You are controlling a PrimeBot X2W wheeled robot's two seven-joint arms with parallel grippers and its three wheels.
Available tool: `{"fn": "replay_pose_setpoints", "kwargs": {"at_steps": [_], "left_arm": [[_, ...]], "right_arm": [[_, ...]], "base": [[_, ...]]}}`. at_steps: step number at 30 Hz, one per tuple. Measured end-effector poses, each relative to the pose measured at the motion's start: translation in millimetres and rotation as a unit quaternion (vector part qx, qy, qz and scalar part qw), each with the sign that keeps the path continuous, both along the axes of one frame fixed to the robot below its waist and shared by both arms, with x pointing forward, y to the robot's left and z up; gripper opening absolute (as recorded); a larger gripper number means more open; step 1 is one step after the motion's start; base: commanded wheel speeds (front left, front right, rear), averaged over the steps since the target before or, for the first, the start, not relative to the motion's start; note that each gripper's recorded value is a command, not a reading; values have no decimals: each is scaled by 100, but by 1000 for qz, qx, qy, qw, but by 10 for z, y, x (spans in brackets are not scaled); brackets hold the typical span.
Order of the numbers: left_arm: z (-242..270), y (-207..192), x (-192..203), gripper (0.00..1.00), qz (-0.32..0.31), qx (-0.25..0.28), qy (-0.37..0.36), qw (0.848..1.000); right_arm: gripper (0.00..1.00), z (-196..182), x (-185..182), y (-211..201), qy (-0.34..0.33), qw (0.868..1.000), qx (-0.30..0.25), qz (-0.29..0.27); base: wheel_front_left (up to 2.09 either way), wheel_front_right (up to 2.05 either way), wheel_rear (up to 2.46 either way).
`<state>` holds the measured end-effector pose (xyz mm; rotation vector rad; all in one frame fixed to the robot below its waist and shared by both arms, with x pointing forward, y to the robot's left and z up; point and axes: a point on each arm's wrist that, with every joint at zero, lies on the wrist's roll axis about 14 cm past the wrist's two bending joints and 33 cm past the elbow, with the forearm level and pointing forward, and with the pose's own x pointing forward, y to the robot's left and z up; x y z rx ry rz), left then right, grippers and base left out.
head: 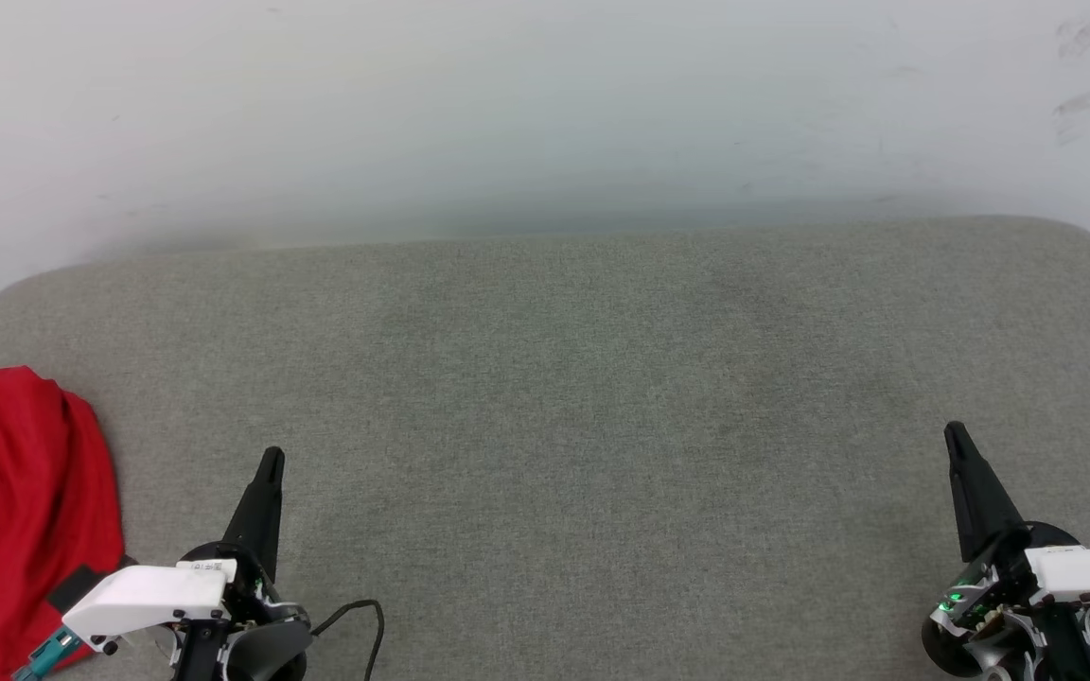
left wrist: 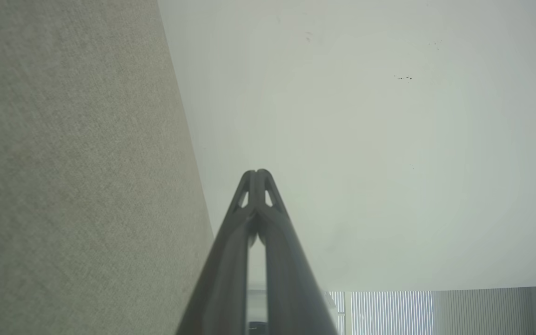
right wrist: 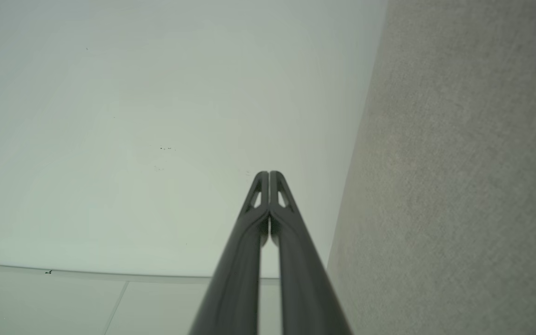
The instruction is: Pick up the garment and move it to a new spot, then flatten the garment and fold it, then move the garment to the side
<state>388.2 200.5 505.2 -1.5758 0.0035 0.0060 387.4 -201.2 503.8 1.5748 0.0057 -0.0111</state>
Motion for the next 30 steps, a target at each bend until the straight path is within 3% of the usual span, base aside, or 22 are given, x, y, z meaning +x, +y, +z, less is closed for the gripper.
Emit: {"fn": "replay_pose_setpoints", "kwargs": {"at_steps": [11, 12, 16, 30], "left_arm": [[0, -2, 0, 0, 0, 0, 0, 1000], [-33, -5, -10, 100, -1, -1, 5, 1000], [-200, -31, -87, 100, -2, -2, 30, 1000], [49, -140, -32, 100, 0, 21, -9, 1000]], "right_arm": [[0, 0, 0, 0, 0, 1000, 0, 0], [100, -34, -14, -1, 5, 1000, 1, 0], [100, -198, -99, -16, 29, 1000, 2, -5], [100, -9, -92, -23, 0, 1000, -24, -18]], "base": [[0, 0, 0], [0, 0, 0], [0, 0, 0], [0, 0, 0]]}}
